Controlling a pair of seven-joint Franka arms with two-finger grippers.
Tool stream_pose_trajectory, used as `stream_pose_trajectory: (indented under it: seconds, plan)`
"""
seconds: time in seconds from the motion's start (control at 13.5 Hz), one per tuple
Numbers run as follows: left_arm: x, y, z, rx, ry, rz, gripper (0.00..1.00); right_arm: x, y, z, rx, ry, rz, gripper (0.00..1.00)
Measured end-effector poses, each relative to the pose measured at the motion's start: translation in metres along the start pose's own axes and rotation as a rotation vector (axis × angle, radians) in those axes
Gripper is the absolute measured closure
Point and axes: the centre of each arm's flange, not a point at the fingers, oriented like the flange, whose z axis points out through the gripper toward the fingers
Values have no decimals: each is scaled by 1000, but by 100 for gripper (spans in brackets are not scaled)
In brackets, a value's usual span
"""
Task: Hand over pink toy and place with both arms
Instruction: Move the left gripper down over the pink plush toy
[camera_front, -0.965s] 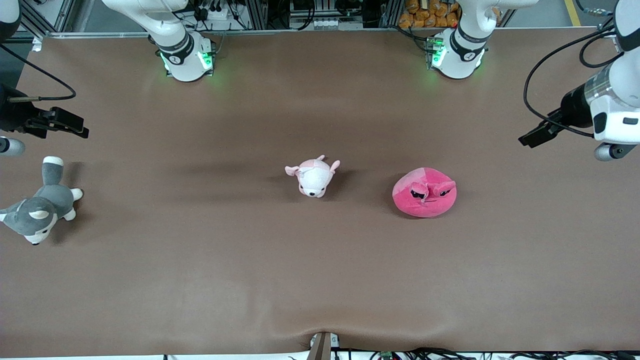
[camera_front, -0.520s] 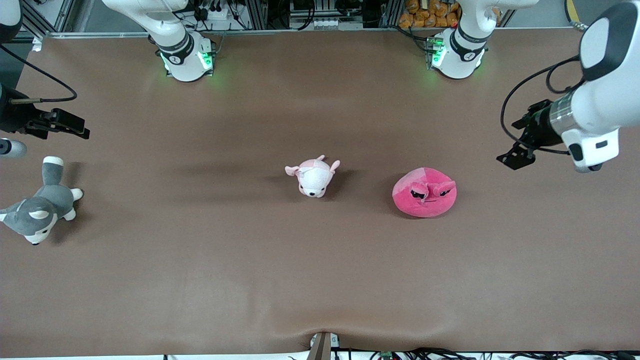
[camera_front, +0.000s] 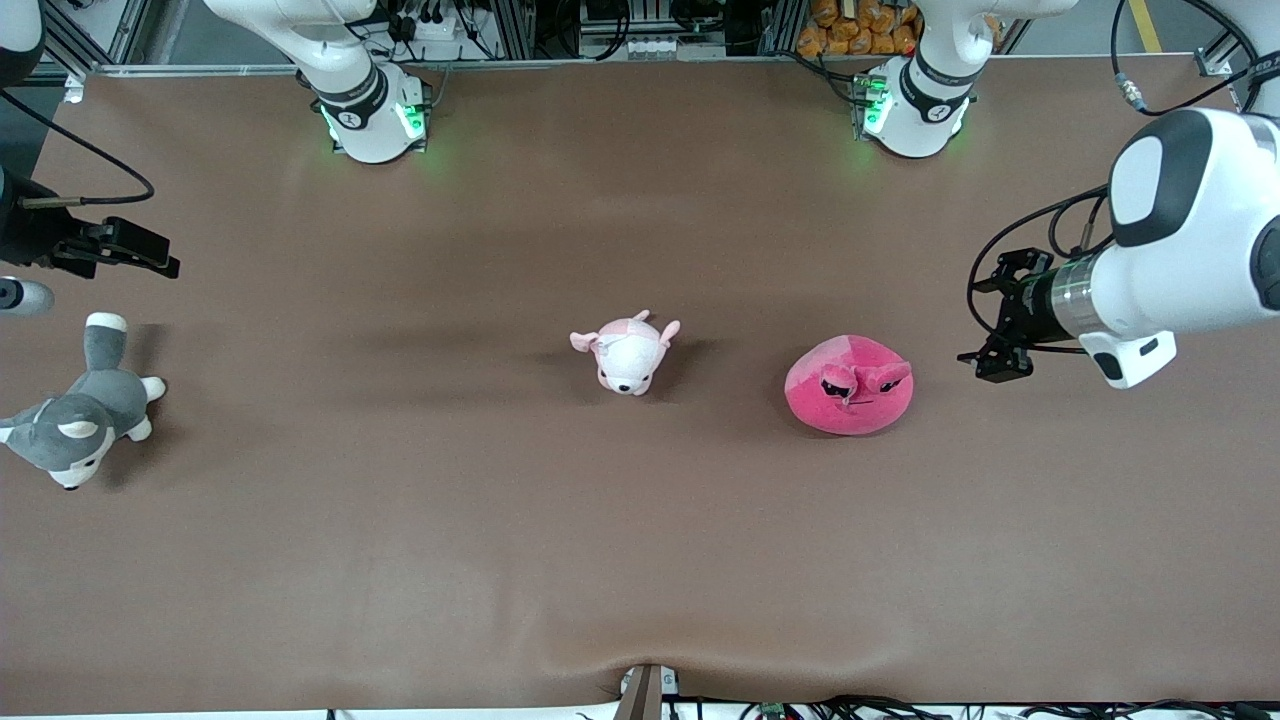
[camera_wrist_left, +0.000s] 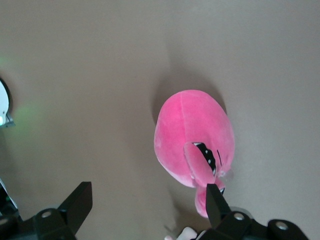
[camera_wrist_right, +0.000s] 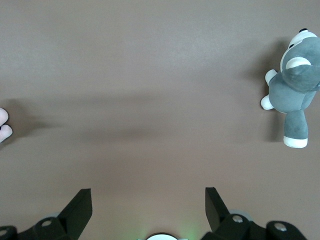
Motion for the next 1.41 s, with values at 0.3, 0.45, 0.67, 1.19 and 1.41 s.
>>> stream_pose_trajectory:
  seconds: [0.3, 0.45, 0.67, 1.19, 1.41]
  plan:
    - [4, 27, 33, -19, 3, -228, 0, 0, 0, 0, 0, -1, 0, 0]
    - [0, 39, 47, -30, -18, -286, 0, 0, 0, 0, 0, -1, 0, 0]
    - [-4, 52, 63, -53, -47, -350, 0, 1, 0, 1, 0, -2, 0, 0]
    - [-15, 56, 110, -102, -47, -360, 0, 1, 0, 1, 0, -3, 0, 0]
    - [-16, 55, 116, -97, -53, -362, 0, 1, 0, 2, 0, -4, 0, 0]
